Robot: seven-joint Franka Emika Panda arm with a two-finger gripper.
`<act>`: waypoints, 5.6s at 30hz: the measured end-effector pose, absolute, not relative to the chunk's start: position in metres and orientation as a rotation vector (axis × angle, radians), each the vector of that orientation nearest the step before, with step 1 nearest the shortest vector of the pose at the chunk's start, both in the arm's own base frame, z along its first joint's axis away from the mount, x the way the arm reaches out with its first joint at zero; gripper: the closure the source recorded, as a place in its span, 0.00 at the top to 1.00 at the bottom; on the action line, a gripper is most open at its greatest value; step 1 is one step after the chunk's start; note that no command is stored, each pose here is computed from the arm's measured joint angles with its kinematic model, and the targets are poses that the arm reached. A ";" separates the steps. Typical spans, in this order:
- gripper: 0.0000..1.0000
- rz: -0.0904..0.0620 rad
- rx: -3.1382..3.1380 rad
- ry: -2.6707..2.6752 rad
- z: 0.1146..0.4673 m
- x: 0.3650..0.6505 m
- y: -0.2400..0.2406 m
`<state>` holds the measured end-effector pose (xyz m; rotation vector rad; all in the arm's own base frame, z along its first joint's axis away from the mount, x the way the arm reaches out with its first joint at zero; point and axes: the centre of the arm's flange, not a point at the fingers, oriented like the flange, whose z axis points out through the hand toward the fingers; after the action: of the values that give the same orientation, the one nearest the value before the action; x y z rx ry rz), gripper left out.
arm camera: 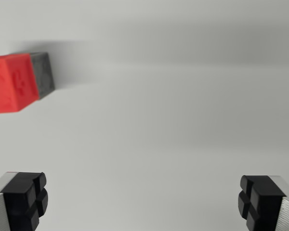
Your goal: Destack cube
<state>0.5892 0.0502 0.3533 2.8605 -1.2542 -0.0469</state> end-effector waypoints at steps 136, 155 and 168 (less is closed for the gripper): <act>0.00 0.000 2.946 -1.098 0.210 0.598 0.207; 0.00 -0.003 2.912 -1.167 0.231 0.583 0.192; 0.00 -0.001 2.870 -1.266 0.231 0.566 0.174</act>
<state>0.5662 0.1735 0.2307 2.8705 -1.2664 -0.0015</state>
